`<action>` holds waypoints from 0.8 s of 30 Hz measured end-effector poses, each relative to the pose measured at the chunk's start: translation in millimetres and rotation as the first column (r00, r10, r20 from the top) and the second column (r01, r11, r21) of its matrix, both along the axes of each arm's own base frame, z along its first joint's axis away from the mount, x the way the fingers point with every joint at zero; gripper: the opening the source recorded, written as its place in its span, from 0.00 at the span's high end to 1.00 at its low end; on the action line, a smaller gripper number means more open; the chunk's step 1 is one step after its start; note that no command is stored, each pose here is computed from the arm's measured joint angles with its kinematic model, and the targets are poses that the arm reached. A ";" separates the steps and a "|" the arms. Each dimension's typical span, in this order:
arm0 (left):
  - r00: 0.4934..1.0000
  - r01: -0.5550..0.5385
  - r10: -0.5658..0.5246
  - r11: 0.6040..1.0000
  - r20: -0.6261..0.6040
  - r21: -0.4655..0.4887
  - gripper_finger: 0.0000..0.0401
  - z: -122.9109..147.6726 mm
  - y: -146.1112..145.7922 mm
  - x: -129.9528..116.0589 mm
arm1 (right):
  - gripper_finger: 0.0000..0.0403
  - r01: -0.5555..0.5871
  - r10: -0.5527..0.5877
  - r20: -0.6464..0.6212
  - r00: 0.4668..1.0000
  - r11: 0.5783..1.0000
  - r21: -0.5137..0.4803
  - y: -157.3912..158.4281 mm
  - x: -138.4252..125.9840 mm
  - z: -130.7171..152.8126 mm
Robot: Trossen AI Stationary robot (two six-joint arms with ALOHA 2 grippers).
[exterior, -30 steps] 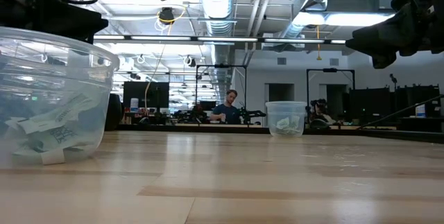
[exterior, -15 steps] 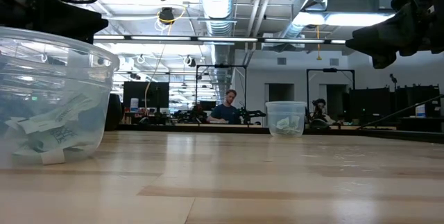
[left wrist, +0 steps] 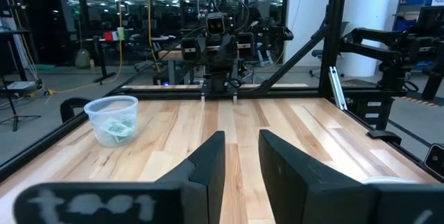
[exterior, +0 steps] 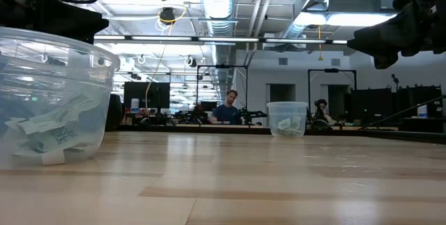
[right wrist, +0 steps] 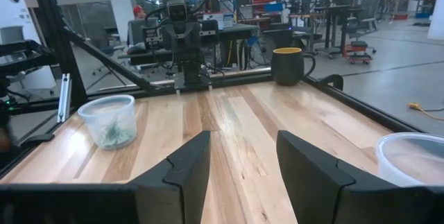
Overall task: Pick and place Stevia / Truvia into bins
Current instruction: Return to Home Position
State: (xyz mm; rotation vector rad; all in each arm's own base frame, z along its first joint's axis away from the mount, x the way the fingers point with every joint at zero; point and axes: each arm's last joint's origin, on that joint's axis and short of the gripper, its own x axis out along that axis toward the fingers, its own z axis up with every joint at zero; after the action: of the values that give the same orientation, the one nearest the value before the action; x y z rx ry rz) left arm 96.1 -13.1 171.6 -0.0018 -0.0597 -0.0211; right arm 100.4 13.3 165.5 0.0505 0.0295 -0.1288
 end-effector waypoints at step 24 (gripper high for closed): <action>1.000 -0.002 0.002 1.000 -0.001 0.009 0.81 -0.3 0.0 0.1 | 0.60 0.000 0.000 0.000 1.000 1.000 0.000 0.0 0.0 -0.1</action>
State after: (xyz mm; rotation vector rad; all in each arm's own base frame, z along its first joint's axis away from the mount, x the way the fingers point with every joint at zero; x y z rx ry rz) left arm 96.2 -13.0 171.3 0.0075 -0.0586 -0.0197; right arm 100.4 13.3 165.4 0.0503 0.0299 -0.1290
